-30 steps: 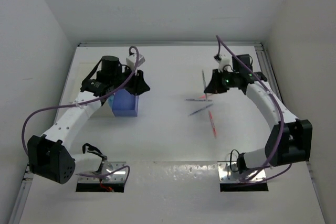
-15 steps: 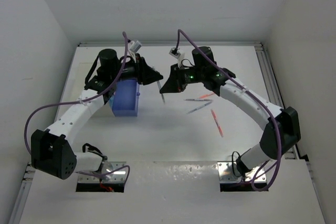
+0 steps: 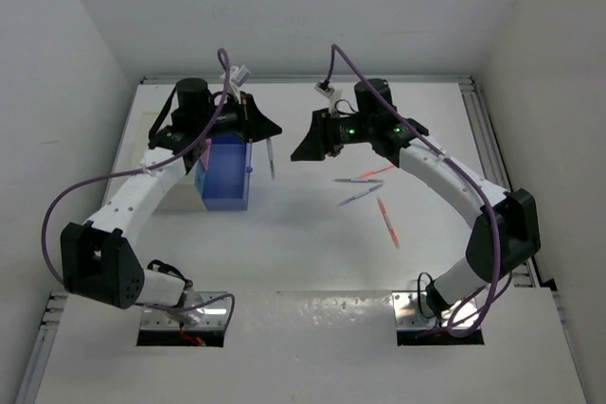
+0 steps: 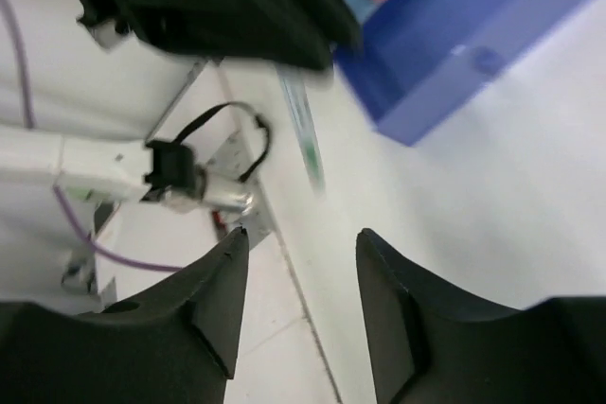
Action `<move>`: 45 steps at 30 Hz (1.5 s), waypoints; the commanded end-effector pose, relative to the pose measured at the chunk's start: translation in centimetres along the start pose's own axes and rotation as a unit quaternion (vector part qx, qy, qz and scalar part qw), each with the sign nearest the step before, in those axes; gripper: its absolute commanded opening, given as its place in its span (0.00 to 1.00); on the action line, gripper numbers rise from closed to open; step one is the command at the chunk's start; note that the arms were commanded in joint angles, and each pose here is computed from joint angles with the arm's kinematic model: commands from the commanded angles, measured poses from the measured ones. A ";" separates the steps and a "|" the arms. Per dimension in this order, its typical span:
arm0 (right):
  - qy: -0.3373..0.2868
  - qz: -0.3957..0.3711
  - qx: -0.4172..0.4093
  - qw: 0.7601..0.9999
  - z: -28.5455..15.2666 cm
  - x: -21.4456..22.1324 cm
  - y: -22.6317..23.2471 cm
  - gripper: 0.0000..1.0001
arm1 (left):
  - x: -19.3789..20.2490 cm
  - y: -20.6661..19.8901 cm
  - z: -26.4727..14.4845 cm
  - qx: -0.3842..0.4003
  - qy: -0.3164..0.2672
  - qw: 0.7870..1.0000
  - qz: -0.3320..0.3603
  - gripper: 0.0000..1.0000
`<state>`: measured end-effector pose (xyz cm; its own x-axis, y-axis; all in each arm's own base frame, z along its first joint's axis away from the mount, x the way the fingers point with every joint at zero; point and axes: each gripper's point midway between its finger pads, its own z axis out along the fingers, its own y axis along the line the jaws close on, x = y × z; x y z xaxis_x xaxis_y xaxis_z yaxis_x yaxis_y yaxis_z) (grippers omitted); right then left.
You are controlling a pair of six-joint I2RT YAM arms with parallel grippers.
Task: Sort the stationery into containers
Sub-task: Place the pen in the storage box.
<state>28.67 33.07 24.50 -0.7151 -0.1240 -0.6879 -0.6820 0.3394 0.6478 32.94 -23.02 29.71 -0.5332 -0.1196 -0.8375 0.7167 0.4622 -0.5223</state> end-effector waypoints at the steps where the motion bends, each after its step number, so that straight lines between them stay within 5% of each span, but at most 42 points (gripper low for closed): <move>1: -0.030 0.009 0.049 0.998 -3.6 -1.1 -2.9 0.49 | 0.5 7.0 -1.7 -0.170 0.062 0.982 0.059 0.00; 7: 0.061 0.002 0.216 0.975 -9.0 5.7 -11.6 0.48 | 1.1 15.9 -6.0 -0.399 0.131 0.904 0.082 0.00; 11: 0.110 0.030 0.293 0.949 -11.7 11.1 -15.6 0.47 | 2.9 18.9 -6.6 -0.452 0.155 0.876 0.067 0.00; 23: 0.205 0.077 0.380 0.898 -14.3 19.9 -19.7 0.47 | 5.9 23.7 -6.7 -0.496 0.179 0.849 0.027 0.02; 26: 0.208 0.090 0.380 0.897 -14.2 20.6 -19.9 0.47 | 7.0 24.2 -6.8 -0.492 0.188 0.850 0.006 0.25; 30: 0.214 0.089 0.379 0.896 -13.7 21.0 -20.2 0.48 | 6.8 24.2 -6.9 -0.484 0.179 0.856 -0.007 0.44; 40: 0.254 0.085 0.429 0.863 -14.7 22.8 -22.3 0.41 | 3.3 20.3 -6.4 -0.431 0.136 0.892 0.018 0.45; 45: 0.281 0.093 0.422 0.857 -14.8 24.2 -22.4 0.26 | 1.6 17.2 -5.8 -0.373 0.105 0.920 0.054 0.45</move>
<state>24.37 9.14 -1.32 -0.9253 -0.3282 -0.1900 -0.3539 0.9274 0.1214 42.35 -8.73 16.40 -0.7074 0.0869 -0.7015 0.2065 0.9745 -0.0875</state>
